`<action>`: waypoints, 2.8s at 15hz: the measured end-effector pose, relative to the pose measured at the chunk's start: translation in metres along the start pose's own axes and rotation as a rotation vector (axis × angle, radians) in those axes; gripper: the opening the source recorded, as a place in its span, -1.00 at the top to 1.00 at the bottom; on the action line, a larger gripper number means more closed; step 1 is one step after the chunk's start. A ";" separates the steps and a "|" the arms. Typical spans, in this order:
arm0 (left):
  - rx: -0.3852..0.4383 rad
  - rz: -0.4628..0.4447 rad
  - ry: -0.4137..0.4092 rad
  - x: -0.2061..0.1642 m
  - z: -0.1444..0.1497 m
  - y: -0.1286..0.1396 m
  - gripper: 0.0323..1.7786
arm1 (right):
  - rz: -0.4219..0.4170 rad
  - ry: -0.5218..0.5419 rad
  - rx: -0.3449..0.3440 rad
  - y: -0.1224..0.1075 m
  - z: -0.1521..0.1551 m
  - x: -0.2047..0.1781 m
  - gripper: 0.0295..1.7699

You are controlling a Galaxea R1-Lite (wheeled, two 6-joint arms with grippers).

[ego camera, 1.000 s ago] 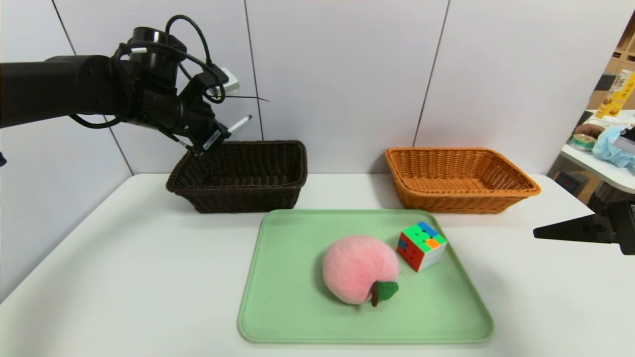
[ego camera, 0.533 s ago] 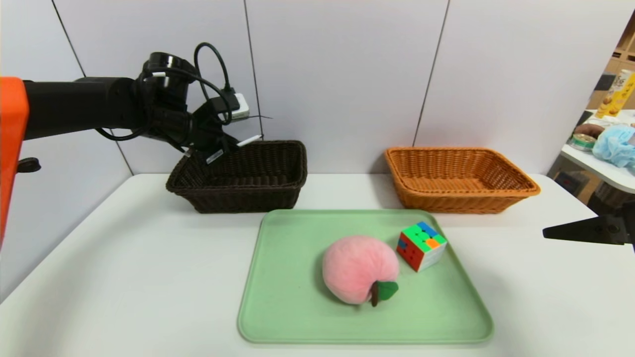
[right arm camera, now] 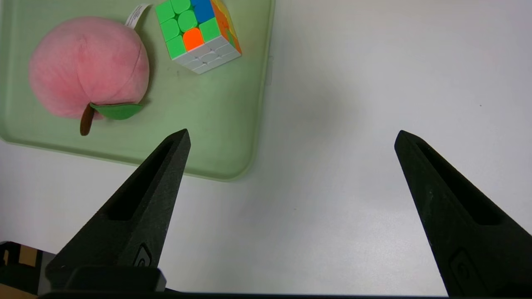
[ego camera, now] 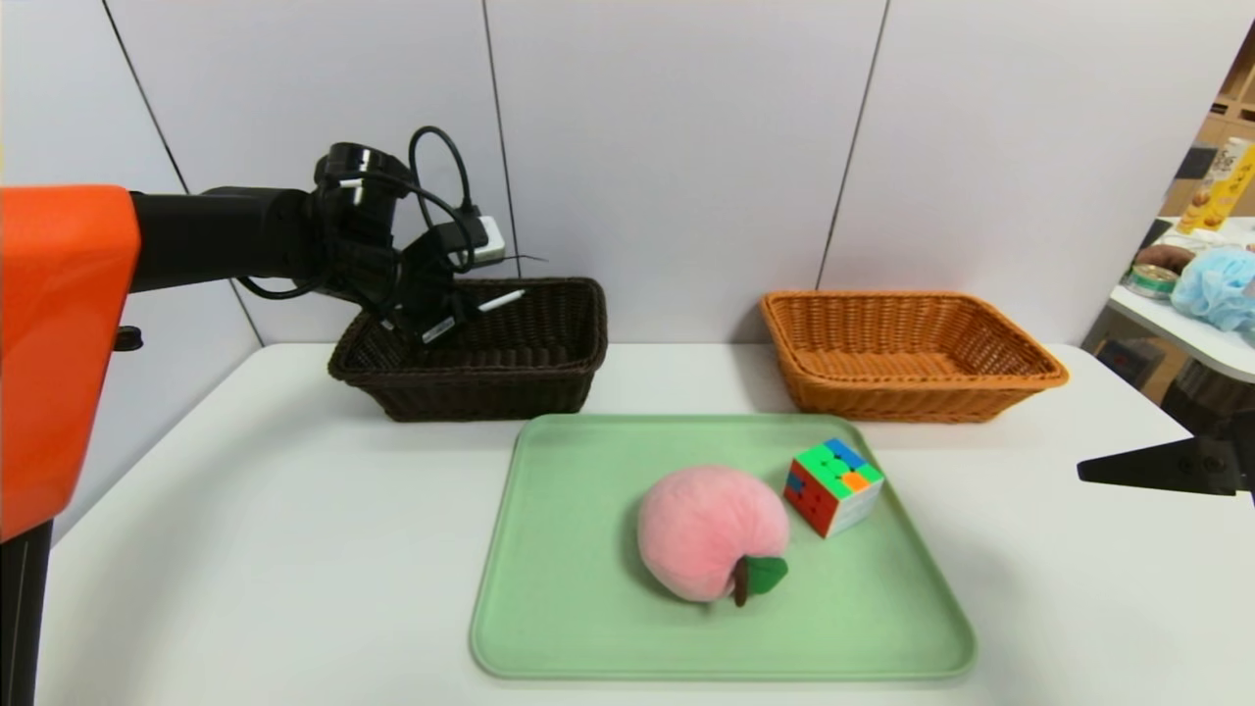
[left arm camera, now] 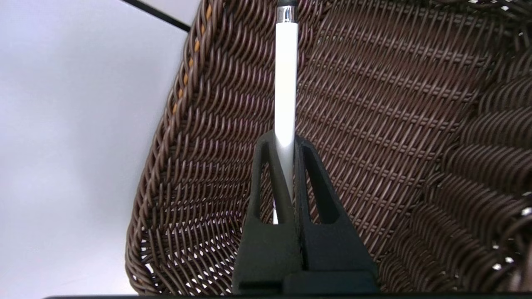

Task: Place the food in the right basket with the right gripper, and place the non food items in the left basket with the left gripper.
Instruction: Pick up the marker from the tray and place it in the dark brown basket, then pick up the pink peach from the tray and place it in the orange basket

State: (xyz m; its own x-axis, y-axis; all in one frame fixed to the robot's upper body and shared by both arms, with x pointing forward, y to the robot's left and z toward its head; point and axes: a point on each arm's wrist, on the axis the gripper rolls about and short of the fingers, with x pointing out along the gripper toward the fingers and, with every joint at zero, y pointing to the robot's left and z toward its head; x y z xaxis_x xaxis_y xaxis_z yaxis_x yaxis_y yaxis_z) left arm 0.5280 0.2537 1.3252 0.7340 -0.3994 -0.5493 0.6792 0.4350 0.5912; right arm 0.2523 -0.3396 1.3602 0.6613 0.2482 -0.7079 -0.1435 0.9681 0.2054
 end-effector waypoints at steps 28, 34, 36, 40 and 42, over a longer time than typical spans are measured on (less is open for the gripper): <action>-0.511 -0.063 -0.114 -0.066 0.067 -0.036 -0.80 | 0.000 -0.002 0.007 0.002 -0.014 -0.005 -0.92; -0.549 -0.163 -0.046 -0.111 0.081 -0.110 -0.86 | -0.001 -0.006 -0.001 0.002 -0.019 -0.007 -0.92; -0.534 -0.150 -0.017 -0.127 0.078 -0.133 -0.87 | 0.008 -0.004 -0.002 0.003 -0.020 -0.007 -0.92; -0.519 -0.175 -0.021 -0.156 0.070 -0.163 -0.88 | 0.019 -0.001 -0.011 0.004 -0.022 -0.005 -0.92; -0.527 -0.179 -0.028 -0.167 0.066 -0.169 -0.89 | 0.029 0.001 -0.022 0.006 -0.021 -0.005 -0.92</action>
State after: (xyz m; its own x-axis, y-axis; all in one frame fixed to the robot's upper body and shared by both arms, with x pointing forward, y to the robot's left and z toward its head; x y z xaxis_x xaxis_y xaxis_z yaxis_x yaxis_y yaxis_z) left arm 0.2911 0.1937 1.3562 0.6116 -0.5224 -0.5942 0.7055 0.7000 0.1109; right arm 0.2324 -0.3346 1.3507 0.6563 0.2759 -0.7023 -0.1784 0.9611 0.2109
